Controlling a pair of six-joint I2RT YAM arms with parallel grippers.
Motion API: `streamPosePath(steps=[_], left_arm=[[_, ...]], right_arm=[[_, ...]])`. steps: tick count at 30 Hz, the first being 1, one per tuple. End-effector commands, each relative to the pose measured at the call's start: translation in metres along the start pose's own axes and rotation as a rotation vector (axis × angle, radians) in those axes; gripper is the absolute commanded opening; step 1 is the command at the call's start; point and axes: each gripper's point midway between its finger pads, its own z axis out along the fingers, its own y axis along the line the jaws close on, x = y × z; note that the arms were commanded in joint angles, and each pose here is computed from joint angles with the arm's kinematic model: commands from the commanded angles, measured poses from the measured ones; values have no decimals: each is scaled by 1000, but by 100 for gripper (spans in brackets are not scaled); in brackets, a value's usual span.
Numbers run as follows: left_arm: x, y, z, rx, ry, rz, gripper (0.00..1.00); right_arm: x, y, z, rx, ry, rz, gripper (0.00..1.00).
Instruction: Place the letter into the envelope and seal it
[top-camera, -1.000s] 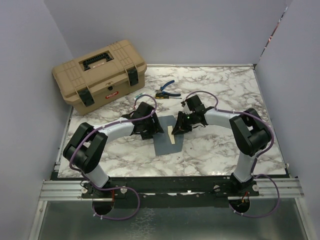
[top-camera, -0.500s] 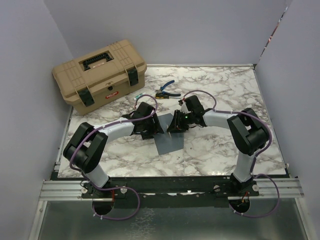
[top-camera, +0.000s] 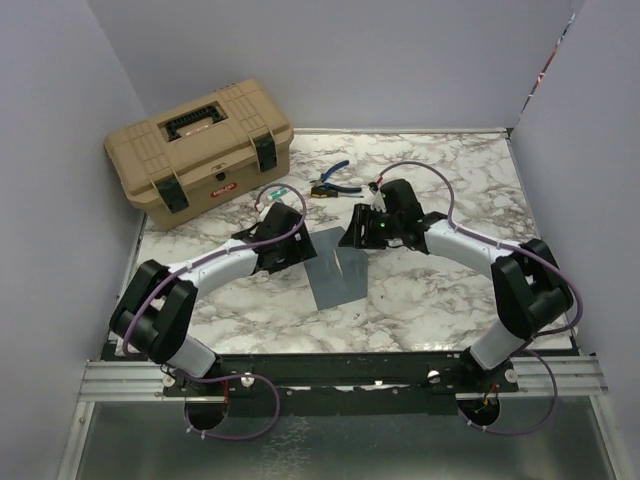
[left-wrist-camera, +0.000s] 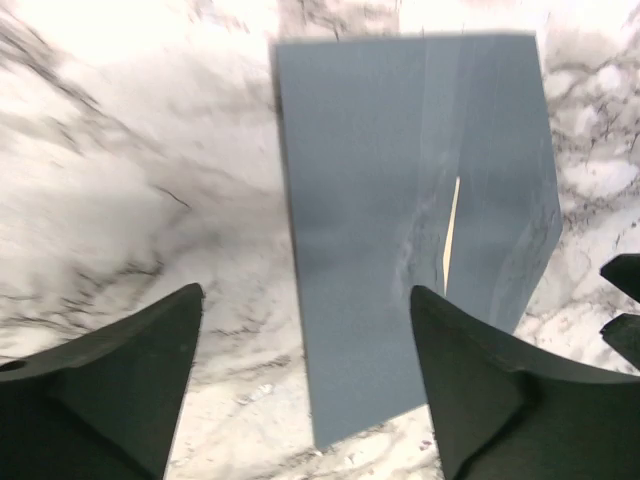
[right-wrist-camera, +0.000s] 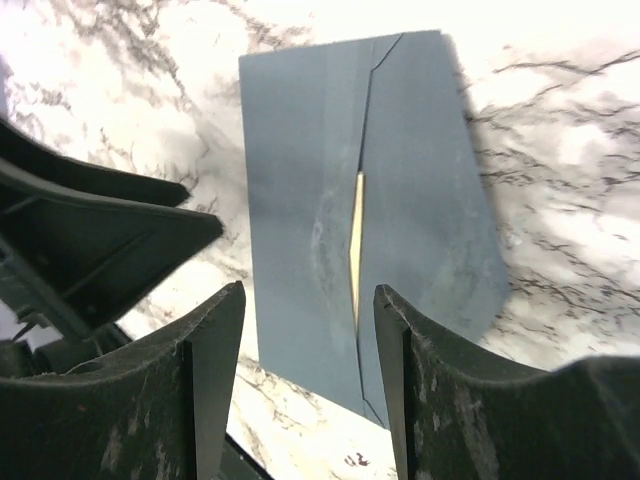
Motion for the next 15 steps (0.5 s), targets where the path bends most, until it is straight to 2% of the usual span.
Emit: streamPosePath(steps=[1,3,7,11,15], left_arm=[[-60,7,-21,-61,-221,61,92],[-88,1,-27,-79,-289,150,98],[-139,-15,-30,-150,-373,464,99],[-177,1,-21,-363,-418,675,99],[-199,13,1,-498,-407,785,89]], right_arm=[[-24,-12,-18,148,-88,-67,59],[-31,-14,-22,175,-110,-89,59],[-35,-16,-18,194,-89,-116,58],[-36,-19,-12,200,-65,-130,56],[-41,-24,-11,218,-63,-150,56]])
